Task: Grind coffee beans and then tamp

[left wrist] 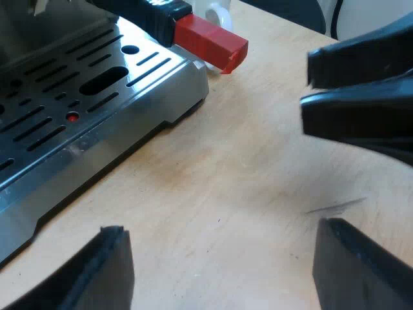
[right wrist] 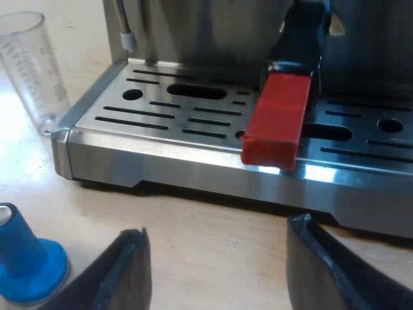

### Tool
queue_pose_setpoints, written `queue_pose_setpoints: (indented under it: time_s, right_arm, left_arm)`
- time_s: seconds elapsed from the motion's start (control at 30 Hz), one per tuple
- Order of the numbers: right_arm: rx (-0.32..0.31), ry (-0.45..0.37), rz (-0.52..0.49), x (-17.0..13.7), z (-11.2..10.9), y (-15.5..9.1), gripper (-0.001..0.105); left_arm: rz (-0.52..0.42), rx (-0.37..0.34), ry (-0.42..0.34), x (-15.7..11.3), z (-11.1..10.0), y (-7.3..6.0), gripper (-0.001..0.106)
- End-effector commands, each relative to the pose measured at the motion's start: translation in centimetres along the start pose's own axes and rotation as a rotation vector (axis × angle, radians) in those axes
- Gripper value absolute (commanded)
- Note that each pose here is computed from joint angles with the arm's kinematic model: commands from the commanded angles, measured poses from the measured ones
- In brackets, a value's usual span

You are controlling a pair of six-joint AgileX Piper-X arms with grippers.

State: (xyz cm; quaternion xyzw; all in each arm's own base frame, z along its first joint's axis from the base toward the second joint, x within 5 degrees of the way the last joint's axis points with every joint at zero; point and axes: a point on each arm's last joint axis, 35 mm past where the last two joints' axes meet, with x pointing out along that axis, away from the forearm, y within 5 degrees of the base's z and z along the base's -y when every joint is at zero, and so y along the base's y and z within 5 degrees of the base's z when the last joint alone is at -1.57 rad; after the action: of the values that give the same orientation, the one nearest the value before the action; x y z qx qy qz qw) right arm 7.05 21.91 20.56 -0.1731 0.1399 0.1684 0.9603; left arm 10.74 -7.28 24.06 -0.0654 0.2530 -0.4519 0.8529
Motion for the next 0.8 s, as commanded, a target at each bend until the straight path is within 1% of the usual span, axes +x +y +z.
queue_pose_setpoints:
  time_s: [0.03, 0.23, 0.43, 0.57, 0.7, 0.8]
  right_arm:
    - [-0.007, -0.001, 0.0, -0.7, 0.7, -0.8, 0.051]
    - [-0.03, 0.02, 0.022, -1.6, 2.3, -1.8, 0.051]
    - [-0.062, 0.057, 0.068, -2.2, 4.3, -2.0, 0.051]
    - [-0.067, 0.061, 0.069, -2.6, 5.9, -2.3, 0.051]
    - [-0.058, 0.055, 0.069, -2.9, 7.1, -2.5, 0.051]
    - [-0.024, 0.06, 0.078, -3.0, 7.6, -2.6, 0.051]
  left_arm:
    - [-0.02, 0.008, -0.016, -0.1, 0.2, -0.2, 0.062]
    - [-0.027, 0.039, -0.071, -1.1, 0.5, -0.8, 0.062]
    - [-0.033, 0.065, -0.112, -2.0, 0.5, -1.4, 0.062]
    - [-0.03, 0.052, -0.091, -2.4, 0.0, -1.6, 0.062]
    - [-0.028, 0.043, -0.077, -2.5, -0.2, -1.6, 0.062]
    - [-0.029, 0.044, -0.079, -2.5, -0.2, -1.6, 0.062]
